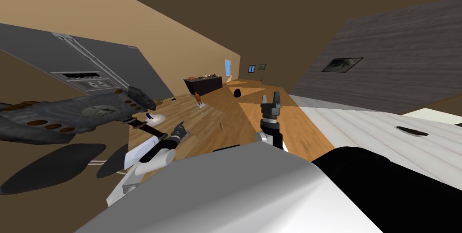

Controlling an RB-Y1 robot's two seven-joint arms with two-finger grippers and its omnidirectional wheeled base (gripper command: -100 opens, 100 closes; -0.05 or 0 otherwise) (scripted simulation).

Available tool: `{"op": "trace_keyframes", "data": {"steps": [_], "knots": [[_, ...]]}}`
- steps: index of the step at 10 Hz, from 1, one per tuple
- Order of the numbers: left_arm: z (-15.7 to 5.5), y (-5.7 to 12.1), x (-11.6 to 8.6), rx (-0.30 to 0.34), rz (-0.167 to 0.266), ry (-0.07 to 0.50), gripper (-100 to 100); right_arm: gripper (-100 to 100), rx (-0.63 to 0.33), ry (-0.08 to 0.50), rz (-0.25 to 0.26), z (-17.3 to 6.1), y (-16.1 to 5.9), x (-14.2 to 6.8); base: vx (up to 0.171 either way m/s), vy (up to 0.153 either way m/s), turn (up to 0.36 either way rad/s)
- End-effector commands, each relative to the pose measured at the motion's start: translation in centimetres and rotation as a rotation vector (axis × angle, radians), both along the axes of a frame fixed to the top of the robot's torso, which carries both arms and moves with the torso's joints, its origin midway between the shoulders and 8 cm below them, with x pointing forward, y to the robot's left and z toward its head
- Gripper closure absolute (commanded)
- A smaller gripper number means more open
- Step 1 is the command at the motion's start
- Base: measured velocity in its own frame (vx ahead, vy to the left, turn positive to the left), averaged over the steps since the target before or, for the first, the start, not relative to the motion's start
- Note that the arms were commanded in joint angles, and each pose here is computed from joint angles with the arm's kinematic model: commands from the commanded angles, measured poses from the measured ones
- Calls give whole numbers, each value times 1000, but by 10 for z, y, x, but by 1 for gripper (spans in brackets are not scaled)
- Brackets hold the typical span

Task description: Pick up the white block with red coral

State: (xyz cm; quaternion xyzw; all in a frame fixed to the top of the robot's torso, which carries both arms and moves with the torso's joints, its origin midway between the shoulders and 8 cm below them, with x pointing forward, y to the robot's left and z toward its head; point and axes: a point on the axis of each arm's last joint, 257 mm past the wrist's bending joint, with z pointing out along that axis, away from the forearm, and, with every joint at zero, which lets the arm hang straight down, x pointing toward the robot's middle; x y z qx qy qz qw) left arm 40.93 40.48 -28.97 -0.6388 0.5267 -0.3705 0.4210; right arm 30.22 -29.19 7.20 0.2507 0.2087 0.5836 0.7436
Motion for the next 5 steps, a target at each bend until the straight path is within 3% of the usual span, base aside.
{"op": "trace_keyframes", "data": {"steps": [1, 4, 5], "knots": [[-16, 11, -3, -27, 22, 57, -100, 0, 0, 0, 0, 0, 0, 0, 28, -26, -39], [-35, 22, -11, -52, 44, 129, -100, 0, 0, 0, 0, 0, 0, 0, 25, -16, -22], [-47, 32, -17, -74, 67, 177, -100, 0, 0, 0, 0, 0, 0, 0, 26, -19, -32]]}}
